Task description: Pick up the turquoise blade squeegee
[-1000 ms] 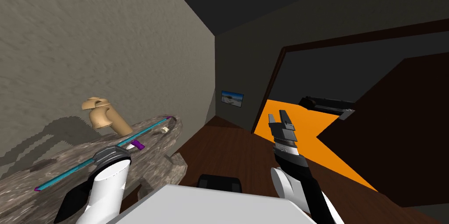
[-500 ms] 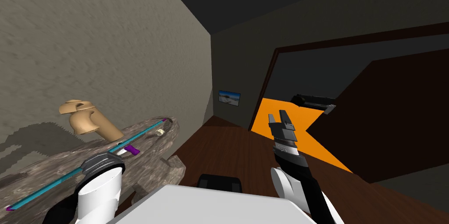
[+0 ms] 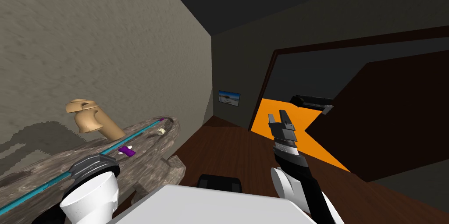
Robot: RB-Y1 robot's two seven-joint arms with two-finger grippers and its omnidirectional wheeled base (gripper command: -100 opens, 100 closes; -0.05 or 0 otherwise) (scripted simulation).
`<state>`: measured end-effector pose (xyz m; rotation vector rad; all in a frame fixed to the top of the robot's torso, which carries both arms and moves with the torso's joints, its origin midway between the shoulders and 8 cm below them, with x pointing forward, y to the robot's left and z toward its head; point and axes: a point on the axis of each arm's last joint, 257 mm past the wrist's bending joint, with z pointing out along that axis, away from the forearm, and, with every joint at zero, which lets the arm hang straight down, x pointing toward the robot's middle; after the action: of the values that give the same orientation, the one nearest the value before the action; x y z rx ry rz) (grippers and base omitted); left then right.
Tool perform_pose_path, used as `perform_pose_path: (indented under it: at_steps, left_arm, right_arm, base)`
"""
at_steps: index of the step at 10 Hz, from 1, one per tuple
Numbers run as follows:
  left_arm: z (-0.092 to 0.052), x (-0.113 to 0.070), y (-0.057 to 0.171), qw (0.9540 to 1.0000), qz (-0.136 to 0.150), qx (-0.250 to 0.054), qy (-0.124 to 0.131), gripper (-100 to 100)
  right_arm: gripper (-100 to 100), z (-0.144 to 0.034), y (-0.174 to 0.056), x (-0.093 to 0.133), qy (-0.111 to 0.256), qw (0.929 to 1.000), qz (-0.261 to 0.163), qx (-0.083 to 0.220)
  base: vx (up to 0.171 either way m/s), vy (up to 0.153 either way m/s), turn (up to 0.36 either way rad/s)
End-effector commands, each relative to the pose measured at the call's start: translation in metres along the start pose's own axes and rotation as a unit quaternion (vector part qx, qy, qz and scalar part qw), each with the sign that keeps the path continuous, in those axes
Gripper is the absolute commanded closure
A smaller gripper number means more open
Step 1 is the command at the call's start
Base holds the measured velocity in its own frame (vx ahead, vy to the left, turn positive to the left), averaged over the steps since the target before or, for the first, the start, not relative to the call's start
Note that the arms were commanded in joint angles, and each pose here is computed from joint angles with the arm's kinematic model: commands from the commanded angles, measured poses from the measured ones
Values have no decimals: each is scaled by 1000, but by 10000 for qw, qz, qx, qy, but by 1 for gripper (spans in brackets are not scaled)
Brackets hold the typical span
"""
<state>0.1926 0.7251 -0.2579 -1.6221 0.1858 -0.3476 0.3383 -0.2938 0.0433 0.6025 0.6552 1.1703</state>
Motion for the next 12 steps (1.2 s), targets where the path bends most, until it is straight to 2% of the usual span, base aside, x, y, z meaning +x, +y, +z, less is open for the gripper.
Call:
perform_pose_path:
  at_steps: [1,2,3,4,6,7,8,10,11,12]
  left_arm:
    - [0,1,0,9997,241,0,4,100]
    - [0,1,0,9993,366,0,4,100]
    - [-16,-32,4,9993,316,-64,-180,100]
    - [-18,-28,3,9997,192,-46,-156,100]
    - [-20,-38,-14,9996,43,113,-259,100]
    - [-20,-38,-13,9996,16,102,-261,100]
    - [-20,-38,-13,9995,119,91,-264,100]
    - [-20,-38,-13,9983,507,80,-267,100]
    - [-20,-38,-14,9989,375,88,-262,100]
    - [-20,-38,-13,9988,407,85,-264,0]
  right_arm:
    - [0,0,0,0,0,10000,0,0]
    - [0,0,0,0,0,10000,0,0]
    - [0,0,0,0,0,10000,0,0]
    - [0,0,0,0,1,10000,1,-2]
    - [0,0,0,0,0,10000,0,0]
    - [0,0,0,0,0,10000,0,0]
    - [0,0,0,0,0,10000,0,0]
    - [0,0,0,0,0,10000,0,0]
    - [0,0,0,0,0,10000,0,0]
    - [0,0,0,0,0,10000,0,0]
  base:
    - [0,0,0]
    - [0,0,0]
    - [-89,39,-396]
    - [-116,47,-285]
    - [-27,18,9]
    - [16,1,25]
    - [12,-3,-2]
    - [3,-2,-6]
    - [0,0,0]
    - [0,0,0]
